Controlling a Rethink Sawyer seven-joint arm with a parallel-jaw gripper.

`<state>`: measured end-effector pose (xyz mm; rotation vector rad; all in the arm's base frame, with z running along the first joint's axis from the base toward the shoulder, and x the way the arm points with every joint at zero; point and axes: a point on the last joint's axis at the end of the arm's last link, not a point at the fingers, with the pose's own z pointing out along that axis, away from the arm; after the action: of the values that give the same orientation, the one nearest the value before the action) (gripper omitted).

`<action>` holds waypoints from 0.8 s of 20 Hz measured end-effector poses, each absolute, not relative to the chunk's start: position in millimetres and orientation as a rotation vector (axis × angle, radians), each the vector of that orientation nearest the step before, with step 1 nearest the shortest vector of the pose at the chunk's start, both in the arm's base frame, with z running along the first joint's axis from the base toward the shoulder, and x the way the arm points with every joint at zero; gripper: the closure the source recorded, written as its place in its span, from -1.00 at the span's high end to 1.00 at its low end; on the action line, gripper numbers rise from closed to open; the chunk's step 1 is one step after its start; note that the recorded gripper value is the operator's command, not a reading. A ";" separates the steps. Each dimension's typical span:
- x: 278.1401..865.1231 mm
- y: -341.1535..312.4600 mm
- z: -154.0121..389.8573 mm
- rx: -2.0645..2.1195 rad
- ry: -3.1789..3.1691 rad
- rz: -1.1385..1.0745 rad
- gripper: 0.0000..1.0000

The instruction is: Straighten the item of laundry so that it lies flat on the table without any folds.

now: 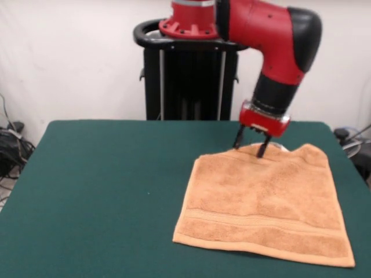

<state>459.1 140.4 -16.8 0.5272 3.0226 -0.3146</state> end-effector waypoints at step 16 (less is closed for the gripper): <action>476.6 27.3 -52.6 0.436 2.987 -0.364 1.00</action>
<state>476.6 27.3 -52.6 0.4359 2.9874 -0.3640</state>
